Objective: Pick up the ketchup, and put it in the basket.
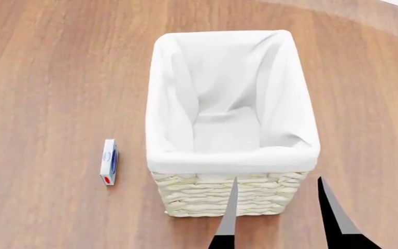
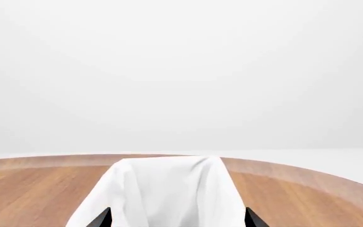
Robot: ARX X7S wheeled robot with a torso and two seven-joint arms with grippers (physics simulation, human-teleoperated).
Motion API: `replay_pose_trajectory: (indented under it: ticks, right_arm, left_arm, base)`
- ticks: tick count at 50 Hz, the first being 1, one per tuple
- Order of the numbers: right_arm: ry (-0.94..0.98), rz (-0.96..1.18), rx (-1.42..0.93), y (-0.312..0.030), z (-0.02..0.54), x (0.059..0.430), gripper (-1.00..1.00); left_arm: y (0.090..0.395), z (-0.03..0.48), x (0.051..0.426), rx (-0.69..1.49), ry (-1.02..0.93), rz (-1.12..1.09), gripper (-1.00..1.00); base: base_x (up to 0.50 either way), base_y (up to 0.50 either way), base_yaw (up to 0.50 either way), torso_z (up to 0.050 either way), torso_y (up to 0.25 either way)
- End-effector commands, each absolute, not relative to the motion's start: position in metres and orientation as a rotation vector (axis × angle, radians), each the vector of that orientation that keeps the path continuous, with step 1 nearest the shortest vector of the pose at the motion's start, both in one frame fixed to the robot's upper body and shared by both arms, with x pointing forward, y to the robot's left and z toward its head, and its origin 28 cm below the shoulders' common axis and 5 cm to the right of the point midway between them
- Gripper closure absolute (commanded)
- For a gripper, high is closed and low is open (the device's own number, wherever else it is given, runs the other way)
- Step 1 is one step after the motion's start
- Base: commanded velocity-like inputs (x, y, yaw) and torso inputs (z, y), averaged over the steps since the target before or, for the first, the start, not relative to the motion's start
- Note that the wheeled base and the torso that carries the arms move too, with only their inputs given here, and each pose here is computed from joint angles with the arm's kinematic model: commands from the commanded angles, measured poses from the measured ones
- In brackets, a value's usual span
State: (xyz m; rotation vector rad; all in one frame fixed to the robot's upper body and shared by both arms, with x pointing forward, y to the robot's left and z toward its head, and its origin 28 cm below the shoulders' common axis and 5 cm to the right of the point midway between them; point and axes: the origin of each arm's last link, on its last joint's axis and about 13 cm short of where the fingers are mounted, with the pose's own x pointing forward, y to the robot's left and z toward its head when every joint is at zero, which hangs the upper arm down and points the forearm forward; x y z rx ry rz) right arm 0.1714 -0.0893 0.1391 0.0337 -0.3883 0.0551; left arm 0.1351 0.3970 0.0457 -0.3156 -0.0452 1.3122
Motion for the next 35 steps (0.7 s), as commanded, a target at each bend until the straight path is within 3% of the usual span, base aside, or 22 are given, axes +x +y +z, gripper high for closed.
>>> replay_pose_trajectory:
  ticks: [1, 35]
  right_arm:
    - [-0.399, 0.045, 0.033, -0.092, 0.138, 0.177, -1.00]
    - [-0.396, 0.054, 0.036, -0.091, 0.137, 0.177, -1.00]
  left_arm:
    - [0.404, 0.039, 0.138, -0.313, -0.088, 1.295, -1.00]
    - [0.417, 0.032, 0.141, -0.323, -0.068, 1.301, -1.00]
  base:
    - [0.00, 0.00, 0.00, 0.000, 0.000]
    - [0.00, 0.00, 0.00, 0.000, 0.000]
